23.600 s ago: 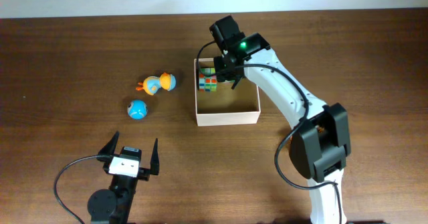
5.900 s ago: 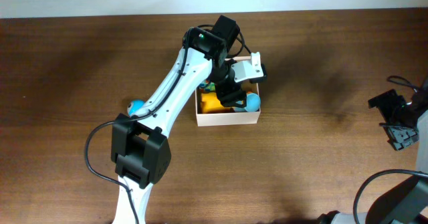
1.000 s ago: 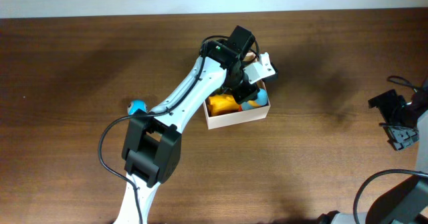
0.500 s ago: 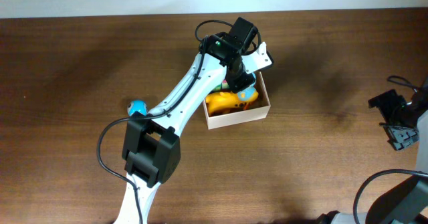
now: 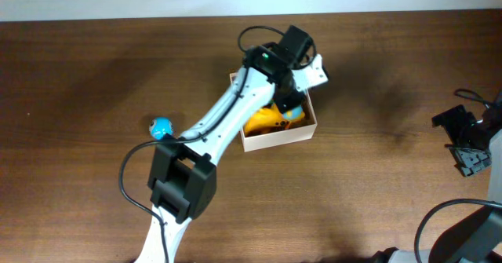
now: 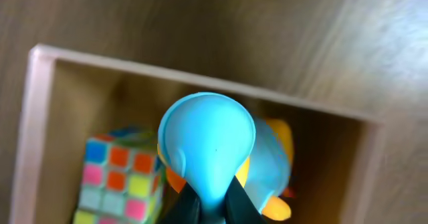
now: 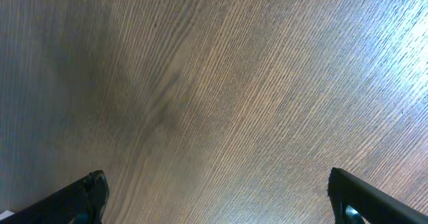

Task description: Pack container

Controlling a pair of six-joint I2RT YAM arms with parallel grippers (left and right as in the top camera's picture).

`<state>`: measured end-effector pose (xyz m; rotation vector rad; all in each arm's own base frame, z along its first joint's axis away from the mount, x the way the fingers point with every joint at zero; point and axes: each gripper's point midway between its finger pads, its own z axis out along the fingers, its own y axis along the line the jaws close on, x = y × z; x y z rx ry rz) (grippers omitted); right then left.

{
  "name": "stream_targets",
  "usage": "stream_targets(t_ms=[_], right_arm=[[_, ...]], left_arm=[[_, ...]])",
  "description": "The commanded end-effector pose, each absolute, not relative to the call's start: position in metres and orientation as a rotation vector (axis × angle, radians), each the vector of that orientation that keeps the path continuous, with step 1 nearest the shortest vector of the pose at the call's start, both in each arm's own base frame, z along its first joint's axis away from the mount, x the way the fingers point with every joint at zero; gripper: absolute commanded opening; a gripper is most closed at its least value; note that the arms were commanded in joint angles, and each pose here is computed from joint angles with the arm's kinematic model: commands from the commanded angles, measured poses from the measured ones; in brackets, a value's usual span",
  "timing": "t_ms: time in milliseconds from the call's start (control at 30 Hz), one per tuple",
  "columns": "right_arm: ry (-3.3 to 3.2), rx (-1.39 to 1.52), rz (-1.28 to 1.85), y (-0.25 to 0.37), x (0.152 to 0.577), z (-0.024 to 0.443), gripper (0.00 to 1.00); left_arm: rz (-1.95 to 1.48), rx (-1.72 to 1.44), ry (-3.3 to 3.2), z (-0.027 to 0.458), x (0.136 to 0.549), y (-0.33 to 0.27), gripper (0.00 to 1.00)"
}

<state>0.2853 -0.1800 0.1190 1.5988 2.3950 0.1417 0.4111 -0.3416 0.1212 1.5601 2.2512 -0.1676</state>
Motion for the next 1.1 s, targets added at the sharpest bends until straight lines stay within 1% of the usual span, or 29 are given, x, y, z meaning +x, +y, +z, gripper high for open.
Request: stream_targets(t_ms=[0, 300, 500, 567, 900, 1067], right_arm=[[2.400, 1.597, 0.143, -0.179, 0.285, 0.118, 0.99], [2.400, 1.597, 0.143, -0.179, 0.285, 0.118, 0.99], [2.400, 1.597, 0.143, -0.179, 0.285, 0.118, 0.99], [2.400, 1.597, 0.143, -0.179, 0.285, 0.118, 0.99], [2.400, 1.597, 0.143, -0.179, 0.285, 0.118, 0.99], [2.400, 1.597, 0.143, -0.179, 0.285, 0.118, 0.99]], left_arm=[[-0.158, 1.606, 2.218, 0.120, 0.401, -0.359, 0.09], [-0.121, 1.610, 2.218, 0.119, 0.400, -0.359, 0.09], [-0.106, 1.576, 2.215, 0.121, 0.411, -0.354, 0.09], [-0.083, 1.559, 2.210, 0.123, 0.417, -0.352, 0.06], [0.048, 1.447, 2.121, 0.165, 0.447, -0.351, 0.06], [0.083, 1.435, 2.122, 0.167, 0.450, -0.347, 0.06]])
